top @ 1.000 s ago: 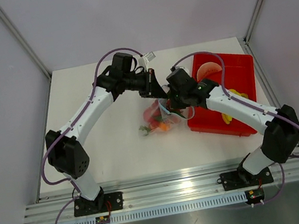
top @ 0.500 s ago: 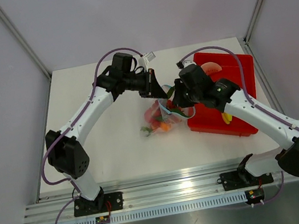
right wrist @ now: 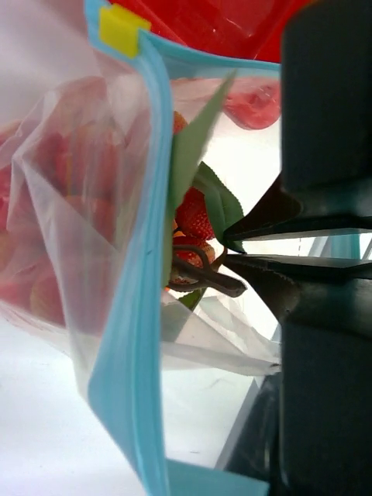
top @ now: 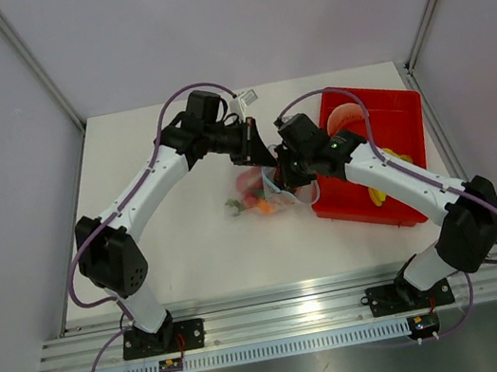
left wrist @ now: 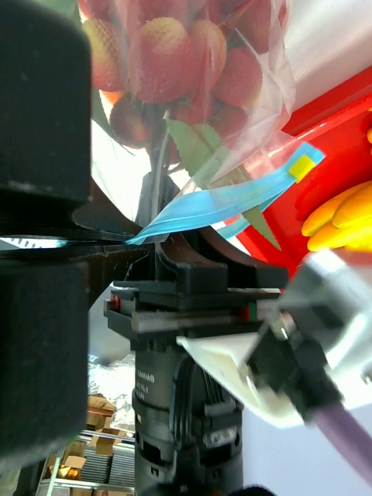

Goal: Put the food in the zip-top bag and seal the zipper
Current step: Place the fake fruit in the zipper food storage bag.

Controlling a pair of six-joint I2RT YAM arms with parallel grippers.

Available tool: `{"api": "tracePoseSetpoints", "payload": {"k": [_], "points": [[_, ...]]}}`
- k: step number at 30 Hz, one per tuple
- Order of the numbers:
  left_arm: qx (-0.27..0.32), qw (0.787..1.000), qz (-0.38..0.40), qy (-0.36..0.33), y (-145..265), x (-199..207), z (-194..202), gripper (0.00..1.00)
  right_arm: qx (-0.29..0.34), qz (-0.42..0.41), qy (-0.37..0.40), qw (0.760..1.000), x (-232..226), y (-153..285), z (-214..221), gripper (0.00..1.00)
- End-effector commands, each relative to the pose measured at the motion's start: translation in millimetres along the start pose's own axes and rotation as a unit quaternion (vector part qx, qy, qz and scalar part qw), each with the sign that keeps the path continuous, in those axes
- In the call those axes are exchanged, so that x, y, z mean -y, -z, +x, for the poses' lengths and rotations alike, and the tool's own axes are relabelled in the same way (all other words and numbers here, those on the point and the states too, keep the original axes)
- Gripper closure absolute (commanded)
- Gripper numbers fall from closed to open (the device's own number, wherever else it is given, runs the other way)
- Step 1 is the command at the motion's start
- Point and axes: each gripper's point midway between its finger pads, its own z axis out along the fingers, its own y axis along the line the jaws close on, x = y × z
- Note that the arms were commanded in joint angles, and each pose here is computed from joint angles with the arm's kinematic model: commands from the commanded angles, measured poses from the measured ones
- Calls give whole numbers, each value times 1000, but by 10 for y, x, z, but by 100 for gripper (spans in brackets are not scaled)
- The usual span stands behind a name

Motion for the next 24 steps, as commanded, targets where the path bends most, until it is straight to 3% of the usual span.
{"api": "tracePoseSetpoints", "payload": {"k": [1, 11, 17, 24], "points": [[30, 997, 40, -51, 193, 373, -105, 100, 80, 2, -1, 997, -20, 311, -306, 81], [30, 998, 39, -49, 197, 370, -91, 100, 191, 4, -80, 978, 201, 804, -761, 68], [34, 997, 45, -51, 219, 421, -117, 100, 196, -29, -106, 974, 44, 699, -914, 45], [31, 997, 43, -53, 250, 438, -86, 100, 184, -56, -145, 971, -74, 398, -964, 40]]}}
